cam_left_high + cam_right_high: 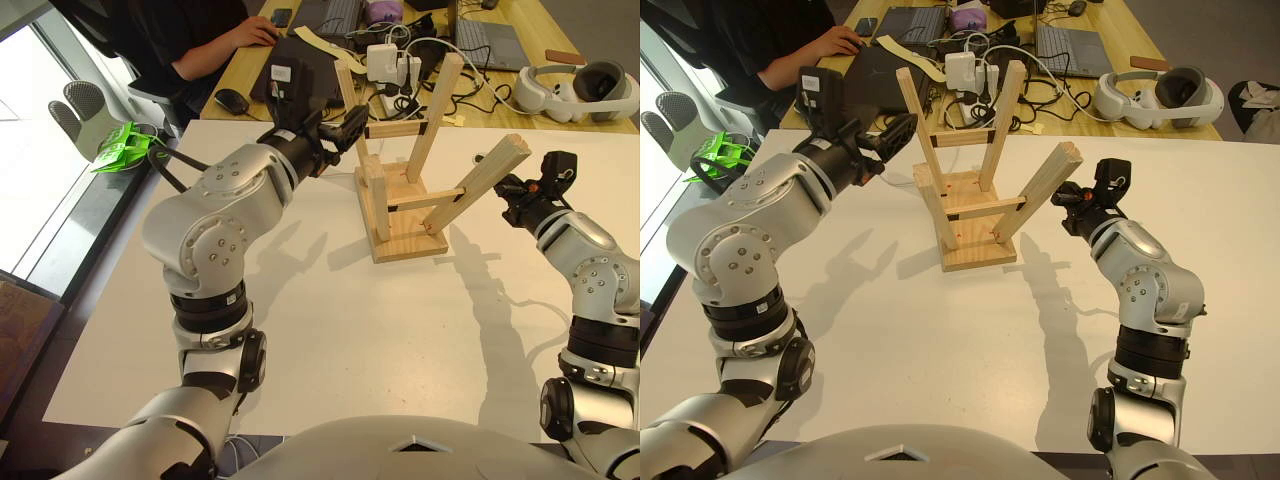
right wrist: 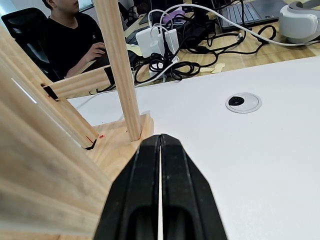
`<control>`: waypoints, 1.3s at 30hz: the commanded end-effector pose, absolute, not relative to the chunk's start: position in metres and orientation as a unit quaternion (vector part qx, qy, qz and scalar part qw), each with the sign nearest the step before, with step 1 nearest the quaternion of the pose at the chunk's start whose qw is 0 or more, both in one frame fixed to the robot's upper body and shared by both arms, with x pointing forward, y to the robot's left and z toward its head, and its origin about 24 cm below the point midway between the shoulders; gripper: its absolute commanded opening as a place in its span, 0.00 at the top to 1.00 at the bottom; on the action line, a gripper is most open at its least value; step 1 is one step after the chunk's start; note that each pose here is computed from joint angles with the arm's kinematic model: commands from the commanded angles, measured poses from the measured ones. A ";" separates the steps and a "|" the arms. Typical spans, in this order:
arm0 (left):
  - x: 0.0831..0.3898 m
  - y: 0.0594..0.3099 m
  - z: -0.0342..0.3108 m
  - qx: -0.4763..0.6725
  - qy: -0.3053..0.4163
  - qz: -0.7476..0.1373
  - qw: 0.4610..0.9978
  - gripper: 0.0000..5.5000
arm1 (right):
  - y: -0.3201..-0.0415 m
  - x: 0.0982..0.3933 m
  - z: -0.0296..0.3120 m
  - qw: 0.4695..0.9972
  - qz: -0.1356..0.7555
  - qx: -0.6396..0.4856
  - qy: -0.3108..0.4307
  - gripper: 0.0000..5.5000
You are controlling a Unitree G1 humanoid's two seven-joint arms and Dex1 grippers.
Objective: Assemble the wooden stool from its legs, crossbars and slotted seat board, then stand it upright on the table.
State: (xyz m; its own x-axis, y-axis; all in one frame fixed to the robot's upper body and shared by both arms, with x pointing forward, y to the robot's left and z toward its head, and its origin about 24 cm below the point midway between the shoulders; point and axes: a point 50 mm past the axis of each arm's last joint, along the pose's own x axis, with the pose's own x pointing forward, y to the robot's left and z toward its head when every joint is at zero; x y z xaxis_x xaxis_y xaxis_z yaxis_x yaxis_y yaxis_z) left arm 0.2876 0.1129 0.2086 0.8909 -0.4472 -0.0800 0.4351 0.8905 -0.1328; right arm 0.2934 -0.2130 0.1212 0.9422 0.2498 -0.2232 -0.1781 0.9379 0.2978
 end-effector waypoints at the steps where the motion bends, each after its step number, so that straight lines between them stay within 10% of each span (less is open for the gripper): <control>1: 0.285 0.127 0.205 -0.074 0.056 -0.187 0.978 0.38 | -0.202 0.303 0.130 0.973 0.122 0.165 0.104 0.99; 7: 0.285 0.150 0.215 -0.107 0.022 -0.133 0.985 0.38 | -0.149 0.301 0.150 0.946 0.243 0.202 0.064 0.99; 14: 0.274 0.171 0.213 -0.122 0.006 -0.072 0.990 0.38 | -0.192 0.313 0.227 0.979 0.137 -0.018 -0.150 0.94; 19: 0.272 0.175 0.214 -0.138 -0.010 -0.047 0.989 0.38 | -0.131 0.256 0.263 0.817 0.412 -0.270 -0.301 0.77; 25: 0.274 0.177 0.213 -0.153 -0.020 -0.033 0.988 0.38 | -0.119 0.213 0.228 0.719 0.632 -0.230 -0.175 0.65; 32: 0.275 0.176 0.205 -0.163 -0.013 -0.027 0.986 0.38 | -0.116 0.237 0.144 0.768 0.584 -0.259 -0.032 0.65; 39: 0.273 0.174 0.198 -0.167 -0.004 -0.020 0.986 0.38 | -0.120 0.263 0.148 0.809 0.491 -0.319 -0.052 0.65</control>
